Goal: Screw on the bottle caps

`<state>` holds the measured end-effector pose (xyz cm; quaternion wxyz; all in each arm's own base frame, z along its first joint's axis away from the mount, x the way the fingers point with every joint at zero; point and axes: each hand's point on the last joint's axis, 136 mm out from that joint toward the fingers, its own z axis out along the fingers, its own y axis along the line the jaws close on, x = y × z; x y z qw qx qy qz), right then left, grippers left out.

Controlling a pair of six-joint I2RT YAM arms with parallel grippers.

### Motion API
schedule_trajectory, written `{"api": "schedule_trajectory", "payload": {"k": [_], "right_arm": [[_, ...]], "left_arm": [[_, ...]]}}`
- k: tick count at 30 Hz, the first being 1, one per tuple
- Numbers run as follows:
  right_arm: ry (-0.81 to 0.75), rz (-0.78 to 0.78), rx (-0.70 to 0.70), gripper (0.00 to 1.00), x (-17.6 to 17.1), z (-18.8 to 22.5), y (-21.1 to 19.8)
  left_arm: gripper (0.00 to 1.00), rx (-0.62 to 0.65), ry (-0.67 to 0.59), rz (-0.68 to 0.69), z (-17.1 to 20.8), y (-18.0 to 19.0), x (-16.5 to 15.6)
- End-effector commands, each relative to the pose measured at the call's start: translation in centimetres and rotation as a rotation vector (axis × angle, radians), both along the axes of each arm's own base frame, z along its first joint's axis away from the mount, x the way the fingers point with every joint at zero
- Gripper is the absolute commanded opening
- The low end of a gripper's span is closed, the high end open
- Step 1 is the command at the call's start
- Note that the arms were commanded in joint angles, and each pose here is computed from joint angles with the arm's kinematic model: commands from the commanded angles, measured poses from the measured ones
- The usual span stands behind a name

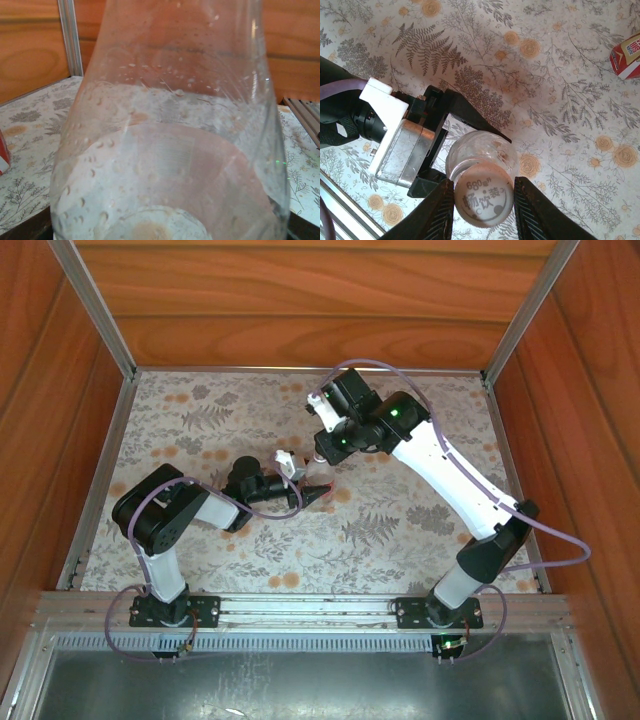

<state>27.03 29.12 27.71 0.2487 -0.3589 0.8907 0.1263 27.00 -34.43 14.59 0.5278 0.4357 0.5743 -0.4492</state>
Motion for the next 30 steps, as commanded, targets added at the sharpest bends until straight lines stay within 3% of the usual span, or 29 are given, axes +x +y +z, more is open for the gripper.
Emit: {"api": "schedule_trajectory", "payload": {"k": [1,11,30], "right_arm": [[0.038,0.032,-0.034,0.36,-0.9,-1.1,0.1],[0.068,0.062,-0.010,0.35,-1.6,-0.8,0.5],[0.126,0.014,-0.121,0.31,-0.7,-1.9,0.4]], "left_arm": [[0.67,0.019,0.035,-0.010,-1.1,0.0,0.2],[0.67,0.021,0.038,-0.015,-1.3,-0.2,0.2],[0.67,0.030,0.024,-0.016,-1.6,-0.1,0.1]]}}
